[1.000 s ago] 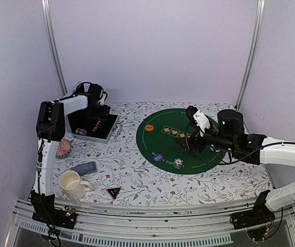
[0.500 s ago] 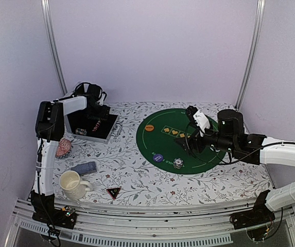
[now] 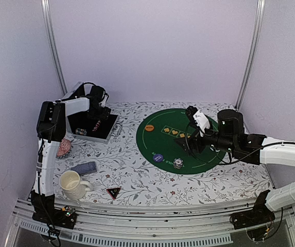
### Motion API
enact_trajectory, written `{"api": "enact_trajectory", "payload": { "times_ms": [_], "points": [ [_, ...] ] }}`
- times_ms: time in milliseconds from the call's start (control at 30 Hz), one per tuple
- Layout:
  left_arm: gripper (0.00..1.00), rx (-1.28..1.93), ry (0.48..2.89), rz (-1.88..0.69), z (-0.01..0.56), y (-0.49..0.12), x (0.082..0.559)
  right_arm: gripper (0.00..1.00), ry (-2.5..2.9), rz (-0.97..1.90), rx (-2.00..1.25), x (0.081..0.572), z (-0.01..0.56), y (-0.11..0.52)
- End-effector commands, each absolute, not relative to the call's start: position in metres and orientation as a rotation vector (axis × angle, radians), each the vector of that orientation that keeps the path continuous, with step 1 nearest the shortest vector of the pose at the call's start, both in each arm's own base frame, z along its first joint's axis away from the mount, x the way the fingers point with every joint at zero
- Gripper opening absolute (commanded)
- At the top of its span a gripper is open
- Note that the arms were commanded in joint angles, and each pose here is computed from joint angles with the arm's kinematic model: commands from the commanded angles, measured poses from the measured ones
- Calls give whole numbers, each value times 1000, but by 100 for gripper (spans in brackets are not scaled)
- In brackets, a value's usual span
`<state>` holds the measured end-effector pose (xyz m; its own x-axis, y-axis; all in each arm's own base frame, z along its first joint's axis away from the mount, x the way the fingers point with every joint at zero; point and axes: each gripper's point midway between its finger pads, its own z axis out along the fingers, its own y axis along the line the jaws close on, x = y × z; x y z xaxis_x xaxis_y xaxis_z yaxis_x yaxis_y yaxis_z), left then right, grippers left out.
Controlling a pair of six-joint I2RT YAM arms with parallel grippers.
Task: Distribute texas hold em gaming equipment
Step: Pick up the pile of poker chips from the chip case.
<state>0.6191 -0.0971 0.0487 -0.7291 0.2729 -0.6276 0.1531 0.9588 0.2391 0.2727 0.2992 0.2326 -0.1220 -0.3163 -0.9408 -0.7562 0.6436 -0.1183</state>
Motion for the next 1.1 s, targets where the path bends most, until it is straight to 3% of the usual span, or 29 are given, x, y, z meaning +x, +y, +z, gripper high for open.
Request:
{"api": "enact_trajectory", "payload": {
  "times_ms": [0, 533, 767, 1067],
  "points": [
    [77, 292, 2389, 326, 55, -88, 616, 99, 1721, 486, -897, 271, 230, 300],
    [71, 352, 2340, 346, 64, -106, 618, 99, 1724, 505, -919, 269, 229, 304],
    [64, 366, 2349, 328, 59, -110, 616, 99, 1729, 510, -922, 267, 228, 303],
    [63, 358, 2406, 243, 44, -114, 612, 99, 1731, 513, -920, 267, 228, 303]
  ]
}}
